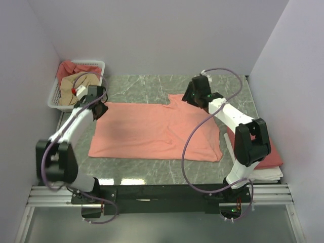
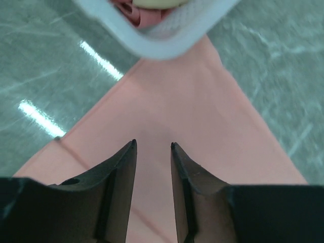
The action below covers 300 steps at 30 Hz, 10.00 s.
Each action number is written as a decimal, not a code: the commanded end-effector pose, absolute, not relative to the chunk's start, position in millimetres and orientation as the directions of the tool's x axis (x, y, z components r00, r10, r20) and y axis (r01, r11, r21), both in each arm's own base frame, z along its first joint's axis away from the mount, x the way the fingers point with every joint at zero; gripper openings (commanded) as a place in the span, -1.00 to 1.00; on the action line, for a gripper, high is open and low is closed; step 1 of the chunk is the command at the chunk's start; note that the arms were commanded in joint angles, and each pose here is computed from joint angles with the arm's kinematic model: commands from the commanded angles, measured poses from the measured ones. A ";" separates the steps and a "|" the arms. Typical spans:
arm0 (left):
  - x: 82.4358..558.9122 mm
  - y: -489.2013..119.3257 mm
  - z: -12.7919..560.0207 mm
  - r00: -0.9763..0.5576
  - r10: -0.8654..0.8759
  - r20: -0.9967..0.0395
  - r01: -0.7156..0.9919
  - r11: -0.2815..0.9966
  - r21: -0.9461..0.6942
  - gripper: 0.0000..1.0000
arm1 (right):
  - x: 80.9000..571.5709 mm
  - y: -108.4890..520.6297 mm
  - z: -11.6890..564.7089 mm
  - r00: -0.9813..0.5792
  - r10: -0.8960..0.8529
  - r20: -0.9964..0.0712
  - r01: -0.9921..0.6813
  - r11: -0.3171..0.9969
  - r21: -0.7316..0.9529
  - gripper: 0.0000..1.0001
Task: Fold and stack the t-shirts
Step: Fold the tshirt
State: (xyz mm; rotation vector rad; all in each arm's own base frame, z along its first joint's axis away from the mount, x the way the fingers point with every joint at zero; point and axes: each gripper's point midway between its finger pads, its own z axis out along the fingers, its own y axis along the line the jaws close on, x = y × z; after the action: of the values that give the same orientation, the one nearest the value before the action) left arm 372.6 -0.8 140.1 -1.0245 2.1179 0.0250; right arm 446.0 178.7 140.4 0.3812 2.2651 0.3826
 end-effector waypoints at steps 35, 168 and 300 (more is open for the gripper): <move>527.4 15.9 26.9 -0.333 -0.675 -0.659 -0.866 0.495 -0.069 -0.44 | 461.9 137.9 180.7 -0.582 0.454 -0.675 -0.001 0.829 0.559 0.07; 410.0 9.9 96.5 -0.160 -0.767 -0.622 -0.743 0.508 -0.435 -0.99 | 343.3 48.2 139.9 -0.478 0.635 -0.607 0.341 0.771 0.538 -1.00; 302.1 -92.7 179.4 -0.634 -0.491 -0.597 -0.161 0.839 -0.520 -0.23 | 394.7 173.0 56.6 -0.764 0.310 -0.566 0.262 0.951 0.166 -0.06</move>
State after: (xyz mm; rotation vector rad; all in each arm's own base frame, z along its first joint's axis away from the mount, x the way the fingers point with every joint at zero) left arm 301.7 -89.7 171.5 -0.5160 2.2643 -0.5240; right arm 389.4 174.4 49.6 0.3890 2.5116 0.1600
